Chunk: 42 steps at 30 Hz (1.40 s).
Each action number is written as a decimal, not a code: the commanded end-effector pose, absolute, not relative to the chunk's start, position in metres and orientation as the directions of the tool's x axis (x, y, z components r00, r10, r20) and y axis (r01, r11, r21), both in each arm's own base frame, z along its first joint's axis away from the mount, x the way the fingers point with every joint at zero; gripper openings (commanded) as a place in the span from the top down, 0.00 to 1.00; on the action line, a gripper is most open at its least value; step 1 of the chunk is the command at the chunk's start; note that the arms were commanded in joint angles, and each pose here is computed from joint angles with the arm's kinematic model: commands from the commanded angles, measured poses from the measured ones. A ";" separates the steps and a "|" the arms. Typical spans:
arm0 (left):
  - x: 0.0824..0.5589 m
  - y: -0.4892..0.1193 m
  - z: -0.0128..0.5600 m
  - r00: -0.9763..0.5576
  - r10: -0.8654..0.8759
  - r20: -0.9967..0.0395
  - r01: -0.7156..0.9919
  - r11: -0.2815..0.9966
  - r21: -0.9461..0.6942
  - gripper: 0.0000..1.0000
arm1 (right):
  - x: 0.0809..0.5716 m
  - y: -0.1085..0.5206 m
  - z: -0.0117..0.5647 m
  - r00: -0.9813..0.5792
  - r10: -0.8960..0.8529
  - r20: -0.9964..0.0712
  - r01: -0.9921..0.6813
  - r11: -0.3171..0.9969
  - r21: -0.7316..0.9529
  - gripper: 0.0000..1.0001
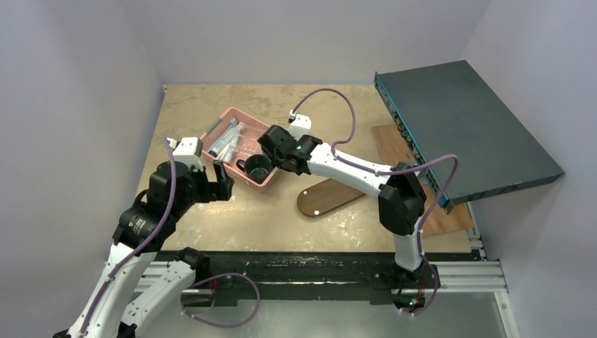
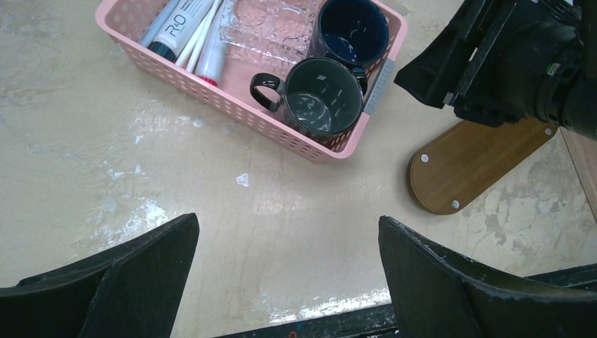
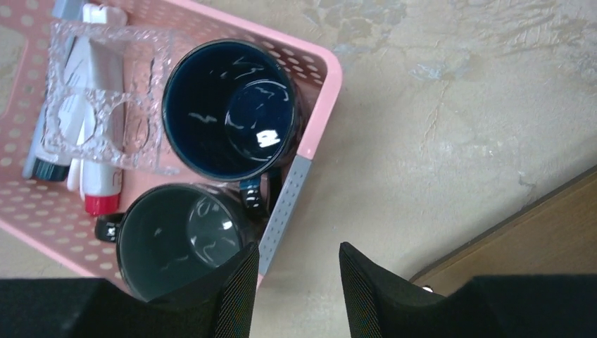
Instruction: Prepare toiletry sets of a toothbrush and toothpaste on the tray
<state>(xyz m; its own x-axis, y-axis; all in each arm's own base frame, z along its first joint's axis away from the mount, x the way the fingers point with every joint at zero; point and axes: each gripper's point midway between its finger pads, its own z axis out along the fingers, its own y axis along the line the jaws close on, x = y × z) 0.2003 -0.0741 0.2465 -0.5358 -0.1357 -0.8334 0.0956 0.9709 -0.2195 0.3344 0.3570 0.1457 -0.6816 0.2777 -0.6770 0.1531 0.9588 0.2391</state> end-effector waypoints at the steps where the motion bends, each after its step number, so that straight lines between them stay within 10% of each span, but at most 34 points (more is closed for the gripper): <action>1: 0.203 -0.080 0.251 -0.516 -0.127 -0.847 0.132 0.965 -0.225 0.02 | 0.349 0.360 0.157 -0.650 0.384 -0.656 0.224 0.921 0.318 0.52; 42: 0.201 -0.082 0.250 -0.521 -0.126 -0.845 0.146 0.962 -0.233 0.02 | 0.363 0.363 0.093 -0.717 0.392 -0.576 0.288 0.919 0.267 0.65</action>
